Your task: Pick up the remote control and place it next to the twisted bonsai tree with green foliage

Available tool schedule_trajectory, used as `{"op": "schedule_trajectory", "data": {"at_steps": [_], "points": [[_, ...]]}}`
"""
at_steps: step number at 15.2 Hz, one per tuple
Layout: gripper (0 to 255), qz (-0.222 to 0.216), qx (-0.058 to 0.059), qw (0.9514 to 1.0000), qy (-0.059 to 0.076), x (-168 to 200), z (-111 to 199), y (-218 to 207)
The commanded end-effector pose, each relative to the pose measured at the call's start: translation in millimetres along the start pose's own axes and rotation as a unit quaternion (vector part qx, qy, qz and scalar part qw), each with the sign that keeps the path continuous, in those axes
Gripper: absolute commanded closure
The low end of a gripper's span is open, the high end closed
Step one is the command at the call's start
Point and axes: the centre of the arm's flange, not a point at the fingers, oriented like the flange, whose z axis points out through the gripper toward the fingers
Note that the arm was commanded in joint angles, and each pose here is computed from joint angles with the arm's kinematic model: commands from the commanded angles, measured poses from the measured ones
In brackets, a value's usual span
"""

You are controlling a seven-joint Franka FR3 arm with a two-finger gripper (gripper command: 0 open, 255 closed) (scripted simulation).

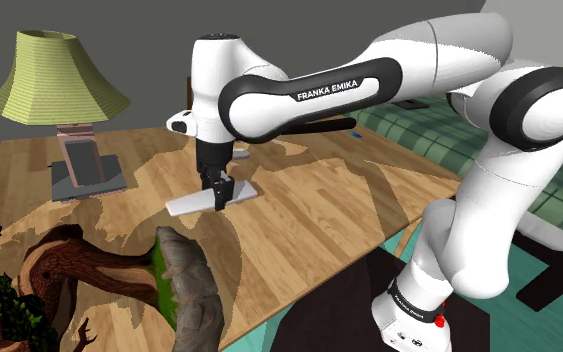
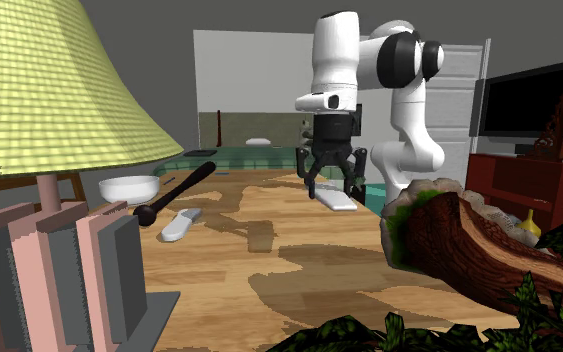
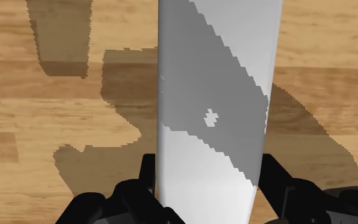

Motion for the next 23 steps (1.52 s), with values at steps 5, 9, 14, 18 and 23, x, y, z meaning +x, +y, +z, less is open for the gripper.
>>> {"op": "schedule_trajectory", "data": {"at_steps": [5,9,14,18,23], "points": [[255,0.000,0.000,1.0000,0.000,1,31,-1],[255,0.000,0.000,1.0000,0.000,1,52,-1],[255,0.000,0.000,1.0000,0.000,2,79,-1],[255,0.000,0.000,1.0000,0.000,2,100,-2],[255,0.000,0.000,1.0000,0.000,2,118,-2]]}}
